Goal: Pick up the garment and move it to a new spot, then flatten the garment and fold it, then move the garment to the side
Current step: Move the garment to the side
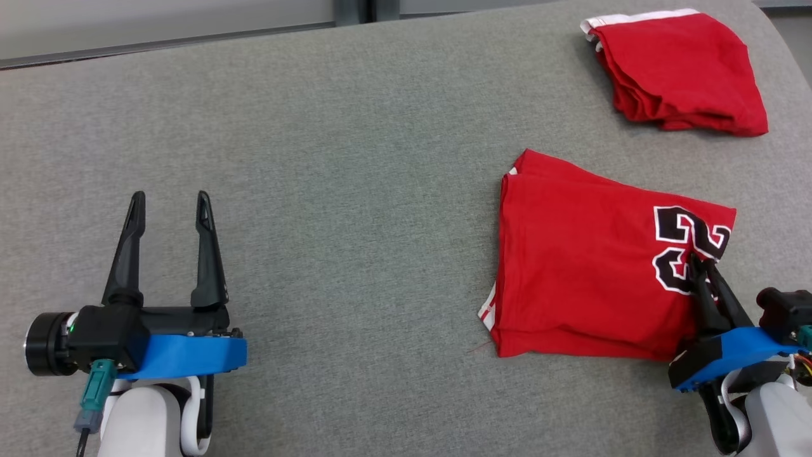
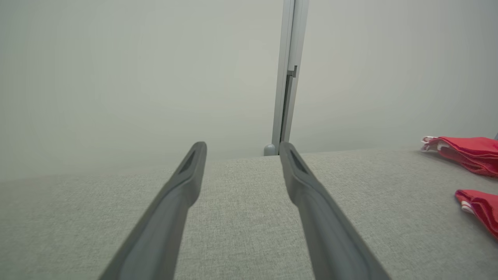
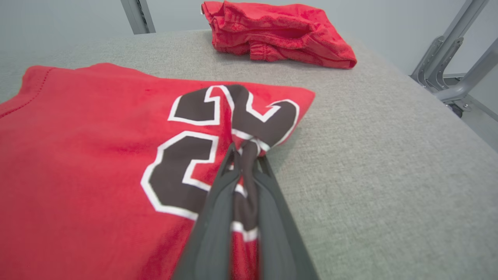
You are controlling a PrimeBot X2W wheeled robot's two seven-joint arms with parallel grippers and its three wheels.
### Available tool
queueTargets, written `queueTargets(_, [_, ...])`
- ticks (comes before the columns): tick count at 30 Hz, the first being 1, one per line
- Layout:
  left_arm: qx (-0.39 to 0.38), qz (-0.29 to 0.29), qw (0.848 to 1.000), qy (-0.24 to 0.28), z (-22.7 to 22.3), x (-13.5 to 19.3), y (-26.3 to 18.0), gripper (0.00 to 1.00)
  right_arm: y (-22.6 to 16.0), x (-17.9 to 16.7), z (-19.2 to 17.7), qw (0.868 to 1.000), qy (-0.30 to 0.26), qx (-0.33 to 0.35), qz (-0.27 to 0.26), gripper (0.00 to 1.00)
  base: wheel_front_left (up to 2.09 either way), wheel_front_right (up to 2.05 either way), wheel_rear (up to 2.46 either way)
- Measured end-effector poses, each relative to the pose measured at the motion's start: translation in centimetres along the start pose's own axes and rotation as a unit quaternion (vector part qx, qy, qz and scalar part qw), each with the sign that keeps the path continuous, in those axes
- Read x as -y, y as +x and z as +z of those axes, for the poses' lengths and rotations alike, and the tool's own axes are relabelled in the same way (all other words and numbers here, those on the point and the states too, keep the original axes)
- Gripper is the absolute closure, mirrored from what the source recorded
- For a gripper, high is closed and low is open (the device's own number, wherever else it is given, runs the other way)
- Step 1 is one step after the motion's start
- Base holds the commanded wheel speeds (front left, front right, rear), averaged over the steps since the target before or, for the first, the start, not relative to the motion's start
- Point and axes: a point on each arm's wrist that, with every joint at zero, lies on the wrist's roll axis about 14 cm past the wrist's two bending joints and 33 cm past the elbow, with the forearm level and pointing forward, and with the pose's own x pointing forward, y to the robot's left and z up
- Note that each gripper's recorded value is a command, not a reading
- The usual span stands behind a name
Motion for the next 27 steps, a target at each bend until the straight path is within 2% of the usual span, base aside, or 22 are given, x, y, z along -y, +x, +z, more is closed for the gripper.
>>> queueTargets(5, [-0.006, -0.013, 1.0, -0.002, -1.0, 0.6, 1.1, 0.0, 0.3, 0.3, 1.6, 1.0, -0.016, 0.024, -0.001, 1.0, 0.0, 0.0, 0.0])
queueTargets(9, [-0.007, -0.016, 1.0, -0.001, -1.2, 0.7, 1.3, 0.0, 1.7, -1.5, 4.3, 0.997, -0.047, 0.058, 0.032, 1.0, 0.0, 0.0, 0.0])
queueTargets(14, [-0.006, -0.014, 1.0, 0.001, -1.2, 0.5, 1.3, 0.0, 4.7, -4.1, 8.9, 0.985, -0.105, 0.107, 0.084, 1.0, 0.0, 0.0, 0.0])
queueTargets(18, [-0.006, -0.014, 1.0, 0.0, -1.4, 0.3, 1.6, 0.0, 7.7, -5.1, 12.7, 0.973, -0.155, 0.132, 0.107, 1.0, 0.0, 0.0, 0.0])
queueTargets(24, [-0.005, -0.007, 1.0, 0.001, -2.1, -0.6, 2.4, 0.0, 12.2, -3.8, 15.4, 0.968, -0.196, 0.123, 0.095, 1.0, 0.0, 0.0, 0.0])
queueTargets(27, [-0.006, -0.003, 1.0, 0.003, -2.5, -1.1, 2.6, 0.0, 14.1, -1.6, 15.9, 0.969, -0.209, 0.11, 0.071, 1.0, 0.0, 0.0, 0.0])
